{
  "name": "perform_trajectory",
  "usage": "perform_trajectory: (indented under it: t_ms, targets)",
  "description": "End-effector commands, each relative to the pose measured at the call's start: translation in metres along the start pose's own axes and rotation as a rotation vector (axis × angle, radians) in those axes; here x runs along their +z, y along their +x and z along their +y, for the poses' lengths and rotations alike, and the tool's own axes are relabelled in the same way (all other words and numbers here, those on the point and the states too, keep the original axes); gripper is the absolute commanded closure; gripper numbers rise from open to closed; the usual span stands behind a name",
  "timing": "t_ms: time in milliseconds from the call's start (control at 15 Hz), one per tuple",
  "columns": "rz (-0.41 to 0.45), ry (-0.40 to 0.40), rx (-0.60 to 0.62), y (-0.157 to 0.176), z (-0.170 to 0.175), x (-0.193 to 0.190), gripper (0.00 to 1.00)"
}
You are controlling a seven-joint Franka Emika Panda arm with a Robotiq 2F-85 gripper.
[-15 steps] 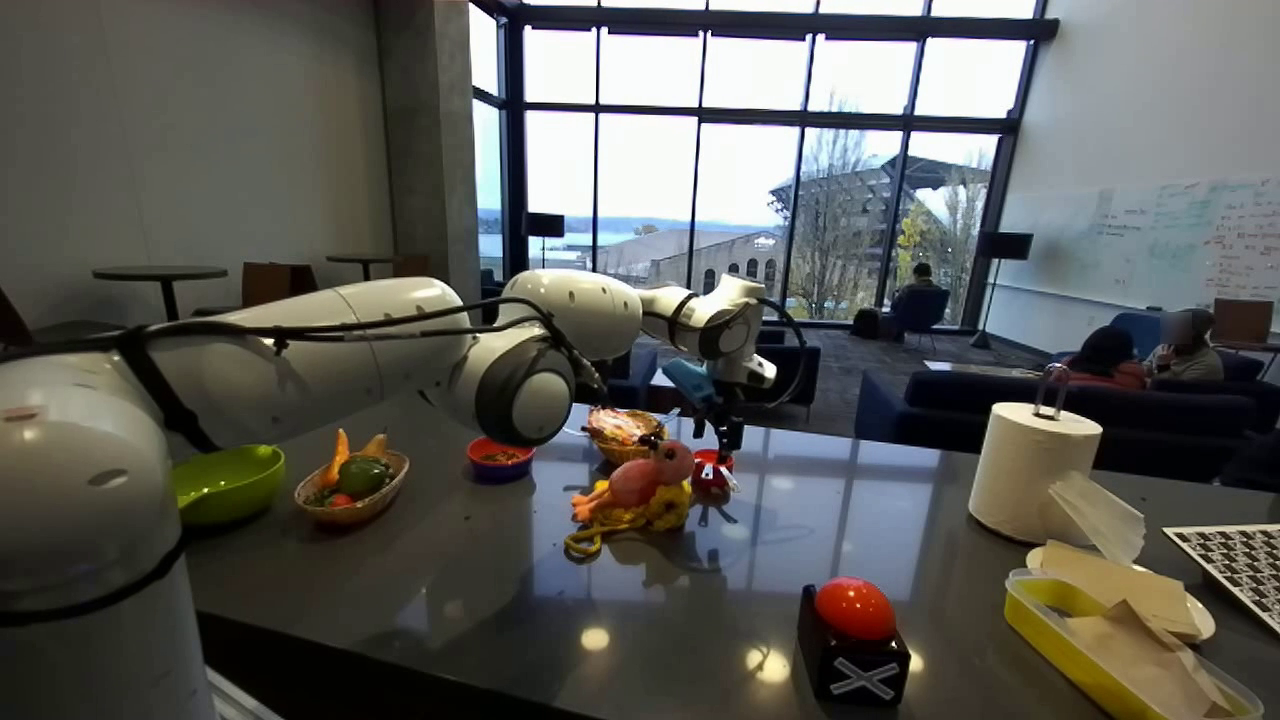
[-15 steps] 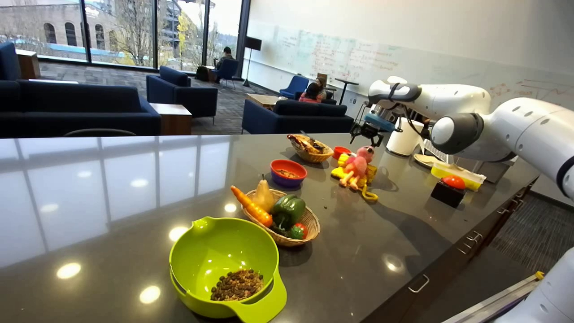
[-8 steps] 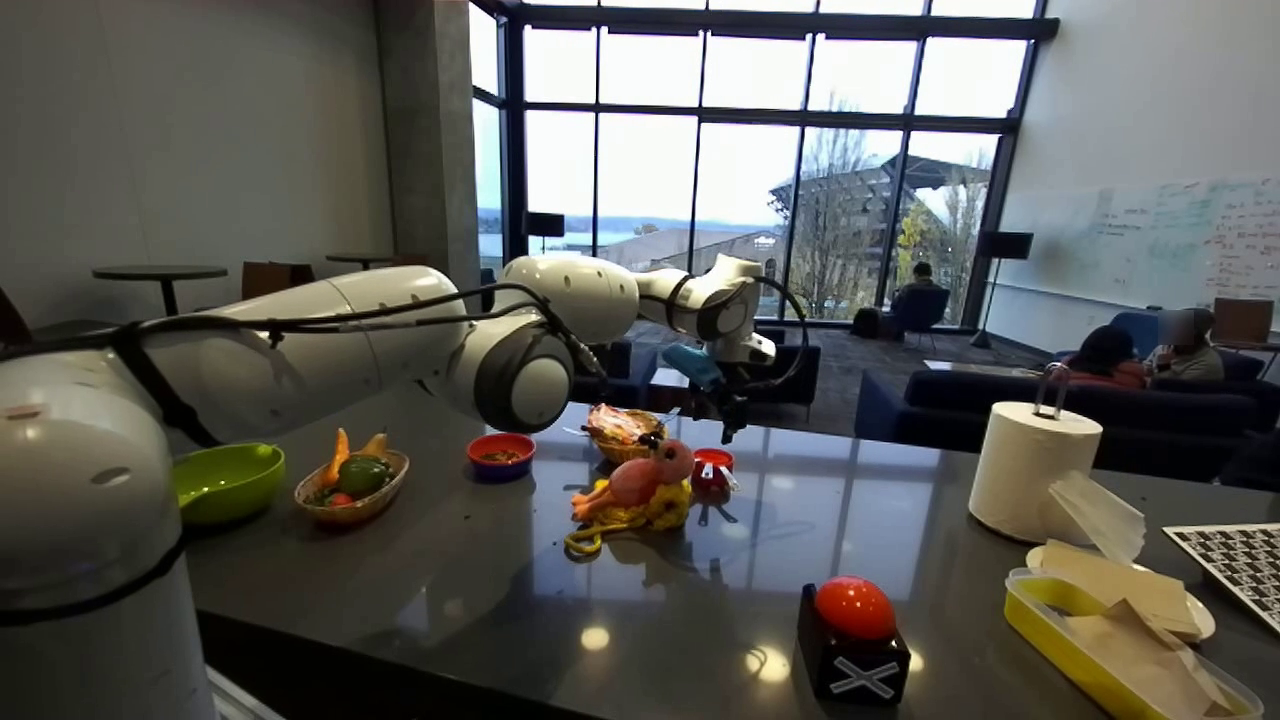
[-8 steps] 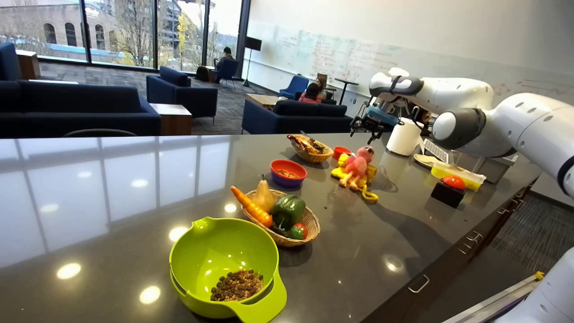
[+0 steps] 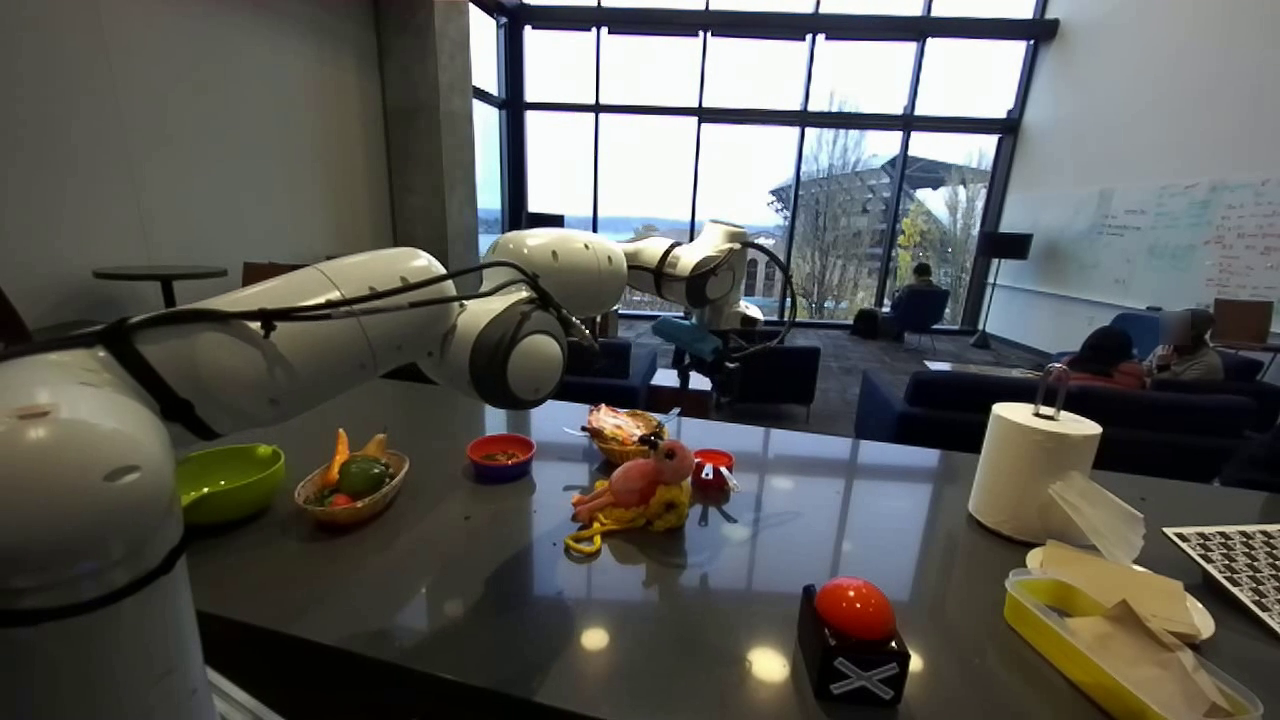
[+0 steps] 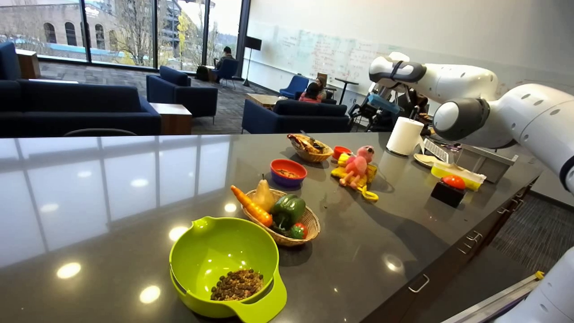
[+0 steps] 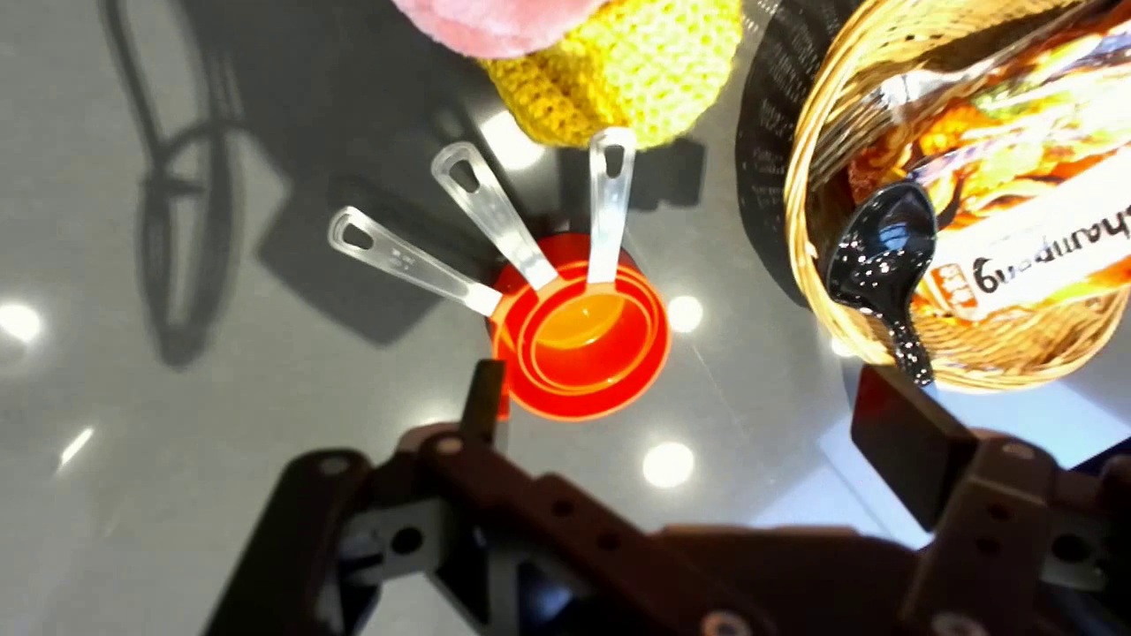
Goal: Move the toy to the right and put it on the yellow cloth.
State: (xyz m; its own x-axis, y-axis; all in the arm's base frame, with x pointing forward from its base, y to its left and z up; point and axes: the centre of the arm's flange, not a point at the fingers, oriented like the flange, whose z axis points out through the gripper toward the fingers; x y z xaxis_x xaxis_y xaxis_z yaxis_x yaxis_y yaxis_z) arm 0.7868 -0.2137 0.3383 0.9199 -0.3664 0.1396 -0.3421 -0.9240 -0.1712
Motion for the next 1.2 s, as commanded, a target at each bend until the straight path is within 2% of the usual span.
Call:
perform_trajectory:
  t_ms: [0,533,1000,1067,1133]
  targets:
    - [-0.038,-0.023,-0.087,-0.073,-0.014,-0.027,0.00]
    - [-0.062,-0.047,-0.165,-0.087,-0.063,-0.067,0.00]
    - [-0.100,-0.001,-0.226,-0.104,-0.096,-0.103,0.00]
    - [-0.097,-0.012,-0.203,-0.033,-0.107,-0.092,0.00]
    - [-0.095,-0.009,-0.208,-0.034,-0.110,-0.097,0.00]
